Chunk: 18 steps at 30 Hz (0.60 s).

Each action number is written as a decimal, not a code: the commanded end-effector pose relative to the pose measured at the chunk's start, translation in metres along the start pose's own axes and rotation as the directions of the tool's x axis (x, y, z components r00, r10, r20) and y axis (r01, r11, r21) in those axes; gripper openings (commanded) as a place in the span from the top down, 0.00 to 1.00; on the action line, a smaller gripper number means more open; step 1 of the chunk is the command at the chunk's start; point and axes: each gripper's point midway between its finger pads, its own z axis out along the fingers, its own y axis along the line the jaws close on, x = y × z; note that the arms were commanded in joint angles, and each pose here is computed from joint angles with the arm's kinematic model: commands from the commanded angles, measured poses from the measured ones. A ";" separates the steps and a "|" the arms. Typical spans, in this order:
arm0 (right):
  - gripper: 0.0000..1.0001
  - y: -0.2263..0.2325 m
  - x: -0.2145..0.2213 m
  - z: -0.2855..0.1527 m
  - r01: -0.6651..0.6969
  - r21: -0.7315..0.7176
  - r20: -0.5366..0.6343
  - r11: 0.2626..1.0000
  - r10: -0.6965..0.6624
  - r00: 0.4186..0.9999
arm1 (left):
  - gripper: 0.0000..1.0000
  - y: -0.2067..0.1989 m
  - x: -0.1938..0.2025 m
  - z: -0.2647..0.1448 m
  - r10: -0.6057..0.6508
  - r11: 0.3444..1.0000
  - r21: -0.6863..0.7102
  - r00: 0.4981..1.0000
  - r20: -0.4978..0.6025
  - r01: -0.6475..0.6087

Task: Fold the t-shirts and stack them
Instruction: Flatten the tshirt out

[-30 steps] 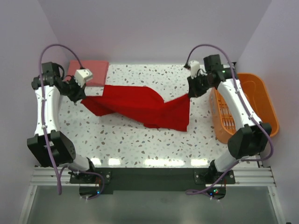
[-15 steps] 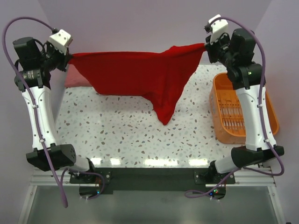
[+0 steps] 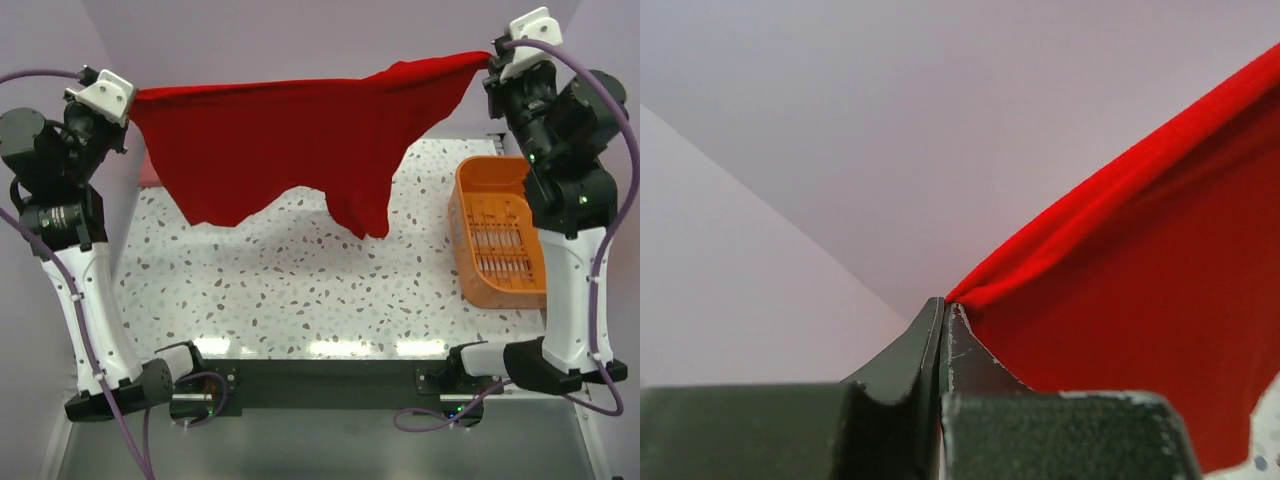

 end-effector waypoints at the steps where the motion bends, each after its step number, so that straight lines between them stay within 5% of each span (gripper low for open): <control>1: 1.00 -0.058 -0.088 -0.069 0.005 0.212 0.241 0.977 -0.057 0.969 | 1.00 0.018 -0.053 -0.029 0.115 0.988 -0.117 0.985 0.125 -0.101; 11: 1.00 -0.084 -0.157 -0.179 -0.026 0.297 0.440 0.955 -0.113 0.891 | 1.00 -0.013 -0.110 -0.130 0.289 0.939 -0.251 0.938 0.194 -0.237; 18: 1.00 -0.083 -0.151 -0.142 0.094 0.311 0.388 0.946 -0.217 0.896 | 1.00 -0.006 -0.117 -0.138 0.331 0.926 -0.227 0.938 0.102 -0.302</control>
